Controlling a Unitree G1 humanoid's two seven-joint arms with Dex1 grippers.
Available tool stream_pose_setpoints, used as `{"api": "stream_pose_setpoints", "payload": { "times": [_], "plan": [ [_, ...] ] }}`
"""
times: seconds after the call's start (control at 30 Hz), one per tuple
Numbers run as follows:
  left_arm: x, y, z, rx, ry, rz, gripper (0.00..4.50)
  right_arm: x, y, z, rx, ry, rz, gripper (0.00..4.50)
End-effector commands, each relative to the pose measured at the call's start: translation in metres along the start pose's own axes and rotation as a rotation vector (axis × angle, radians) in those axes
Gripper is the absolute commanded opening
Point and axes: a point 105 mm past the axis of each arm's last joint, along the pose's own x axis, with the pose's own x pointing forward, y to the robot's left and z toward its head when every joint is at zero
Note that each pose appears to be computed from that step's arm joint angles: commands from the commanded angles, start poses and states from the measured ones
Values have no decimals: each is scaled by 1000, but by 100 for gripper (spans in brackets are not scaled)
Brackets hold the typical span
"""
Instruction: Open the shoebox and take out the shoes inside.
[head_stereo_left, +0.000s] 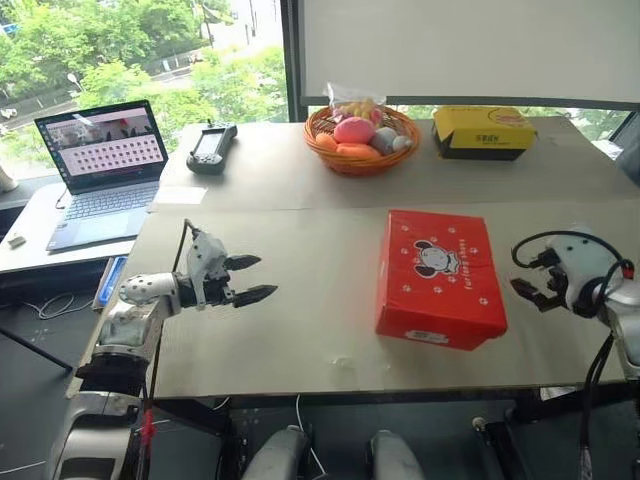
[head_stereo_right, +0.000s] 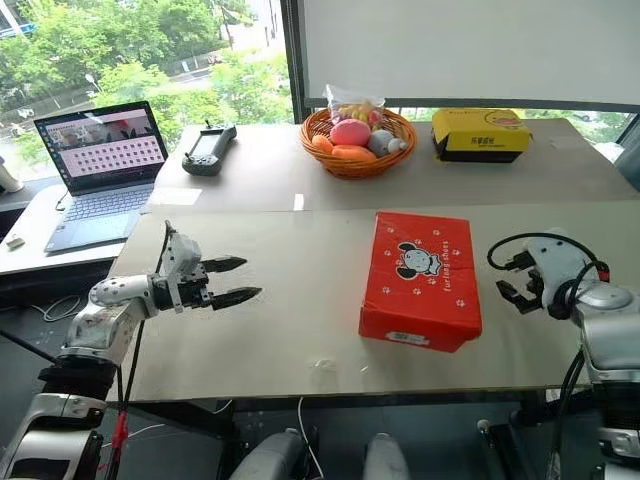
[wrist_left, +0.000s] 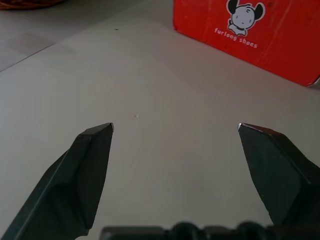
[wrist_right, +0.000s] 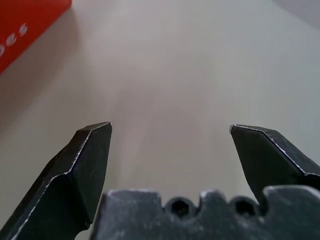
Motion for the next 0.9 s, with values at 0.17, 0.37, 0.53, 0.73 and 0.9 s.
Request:
{"api": "stream_pose_setpoints", "payload": {
  "times": [0.17, 0.37, 0.53, 0.73, 0.9],
  "plan": [
    [16, -5, 17, 32, -38, -70, 118, -4, -2, 12, -29, -35, 1, 262],
    [44, -10, 18, 63, -42, -129, 0, -2, 16, 20, -95, -55, 111, 65],
    [90, -17, 18, 107, -29, -180, 0, 7, 36, 29, -142, -56, 190, 2],
    [147, -45, 19, 176, -12, -283, 0, 15, 67, 49, -182, -108, 286, 2],
    [168, -64, 30, 196, -58, -342, 0, 23, 87, 64, -216, -144, 334, 2]
  ]
}}
